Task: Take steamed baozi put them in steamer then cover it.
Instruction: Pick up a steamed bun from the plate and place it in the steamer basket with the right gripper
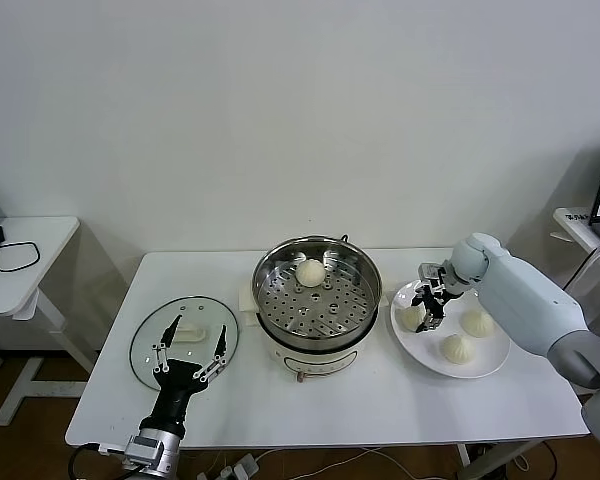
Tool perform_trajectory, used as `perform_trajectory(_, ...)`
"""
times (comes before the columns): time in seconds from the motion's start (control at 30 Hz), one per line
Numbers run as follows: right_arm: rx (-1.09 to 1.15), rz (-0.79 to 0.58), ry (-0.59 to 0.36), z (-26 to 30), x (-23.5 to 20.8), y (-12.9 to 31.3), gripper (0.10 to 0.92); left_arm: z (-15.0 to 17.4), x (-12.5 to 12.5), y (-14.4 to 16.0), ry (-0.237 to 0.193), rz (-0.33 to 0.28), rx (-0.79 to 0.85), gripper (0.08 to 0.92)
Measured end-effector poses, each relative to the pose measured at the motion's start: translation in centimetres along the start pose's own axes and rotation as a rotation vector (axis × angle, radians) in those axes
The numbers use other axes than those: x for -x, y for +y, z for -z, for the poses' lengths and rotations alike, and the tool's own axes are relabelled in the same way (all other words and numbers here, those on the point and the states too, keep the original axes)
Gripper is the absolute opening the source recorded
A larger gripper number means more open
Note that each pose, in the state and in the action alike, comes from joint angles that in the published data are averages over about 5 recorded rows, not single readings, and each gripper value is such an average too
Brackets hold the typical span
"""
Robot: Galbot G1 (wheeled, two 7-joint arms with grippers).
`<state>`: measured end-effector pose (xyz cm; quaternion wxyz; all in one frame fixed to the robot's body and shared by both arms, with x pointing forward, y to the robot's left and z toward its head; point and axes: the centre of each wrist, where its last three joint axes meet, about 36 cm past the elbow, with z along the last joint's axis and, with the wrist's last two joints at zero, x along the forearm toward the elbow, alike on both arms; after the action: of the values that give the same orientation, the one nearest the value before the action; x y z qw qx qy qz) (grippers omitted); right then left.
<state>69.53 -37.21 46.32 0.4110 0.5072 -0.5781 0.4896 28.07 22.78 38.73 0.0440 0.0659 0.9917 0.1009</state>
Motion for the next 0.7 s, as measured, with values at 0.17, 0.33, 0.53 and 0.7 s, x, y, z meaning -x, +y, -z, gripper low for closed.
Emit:
perform_trajectory(0.17,0.001,-0.006,-0.008,-0.3,-2.2,0.0,0.679,0.0,0.0,-0.2,0.000,-0.004,0.000,0.823)
perform_trajectory(0.33,0.000,-0.020,-0.021,-0.4,-6.6,0.0,0.679,0.3,0.1,-0.5,-0.008,-0.008,0.000,0.823)
perform_trajectory(0.53,-0.016,-0.041,-0.038,1.2,-13.7,0.7,0.679,0.6,0.1,-0.6,-0.016,-0.014,0.004,0.823)
perform_trajectory(0.7,-0.047,-0.042,-0.061,4.6,-19.2,2.0,0.686,0.8,0.1,-0.5,-0.026,-0.020,0.010,0.823)
